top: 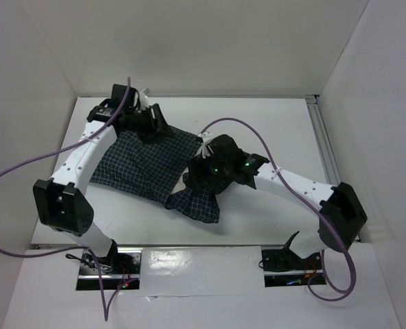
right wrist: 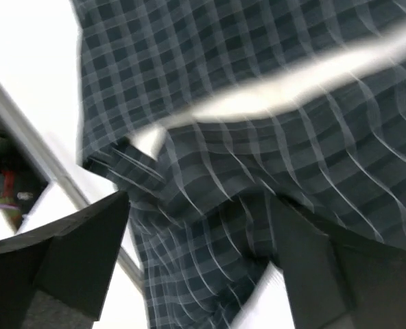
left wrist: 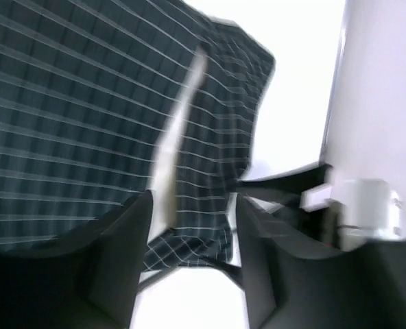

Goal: Put the pillow into the pillowcase

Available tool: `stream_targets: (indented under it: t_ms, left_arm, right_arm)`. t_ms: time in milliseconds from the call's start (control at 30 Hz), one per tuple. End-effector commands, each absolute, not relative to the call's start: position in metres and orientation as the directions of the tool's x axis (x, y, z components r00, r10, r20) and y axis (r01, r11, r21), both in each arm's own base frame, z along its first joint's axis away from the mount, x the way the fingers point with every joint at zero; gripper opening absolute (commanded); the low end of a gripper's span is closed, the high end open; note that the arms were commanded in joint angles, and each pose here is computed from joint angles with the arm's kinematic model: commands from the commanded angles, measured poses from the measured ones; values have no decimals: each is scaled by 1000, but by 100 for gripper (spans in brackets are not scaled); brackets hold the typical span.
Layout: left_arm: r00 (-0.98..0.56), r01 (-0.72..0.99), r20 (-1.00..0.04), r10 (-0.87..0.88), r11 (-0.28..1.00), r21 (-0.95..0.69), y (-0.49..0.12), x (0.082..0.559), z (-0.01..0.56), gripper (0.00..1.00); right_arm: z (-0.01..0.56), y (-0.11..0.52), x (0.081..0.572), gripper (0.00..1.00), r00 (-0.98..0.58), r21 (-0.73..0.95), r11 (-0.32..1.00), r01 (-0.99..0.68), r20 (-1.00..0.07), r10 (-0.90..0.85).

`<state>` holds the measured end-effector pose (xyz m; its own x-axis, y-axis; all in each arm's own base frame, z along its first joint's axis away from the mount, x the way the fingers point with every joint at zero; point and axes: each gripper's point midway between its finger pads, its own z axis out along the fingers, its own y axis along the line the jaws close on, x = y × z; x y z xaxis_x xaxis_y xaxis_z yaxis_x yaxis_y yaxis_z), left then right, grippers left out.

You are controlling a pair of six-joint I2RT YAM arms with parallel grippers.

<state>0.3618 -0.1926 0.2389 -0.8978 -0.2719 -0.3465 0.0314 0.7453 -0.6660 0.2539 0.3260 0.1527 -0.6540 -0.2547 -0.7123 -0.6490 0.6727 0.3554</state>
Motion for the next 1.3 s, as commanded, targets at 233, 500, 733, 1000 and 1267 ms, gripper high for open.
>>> stream_targets:
  t_ms: [233, 500, 733, 1000, 1267]
  left_arm:
    - [-692, -405, -374, -618, 760, -508, -37, 340, 208, 81]
    - [-560, -620, -344, -754, 656, -430, 26, 301, 152, 99]
    - [-550, -609, -240, -800, 581, -540, 9, 320, 93, 86]
    - [-771, -387, -179, -611, 673, -630, -68, 357, 95, 0]
    - [-840, -205, -277, -466, 747, -632, -117, 377, 138, 0]
  right_arm:
    - [175, 227, 245, 97, -720, 304, 863, -403, -687, -94]
    - [126, 259, 194, 100, -868, 591, 724, -355, -496, -20]
    - [113, 313, 191, 89, -888, 721, 572, -391, -458, -30]
    - [114, 235, 257, 0, -845, 552, 812, -191, -513, 150]
    - [113, 71, 312, 0, -703, 414, 887, 206, -568, 429]
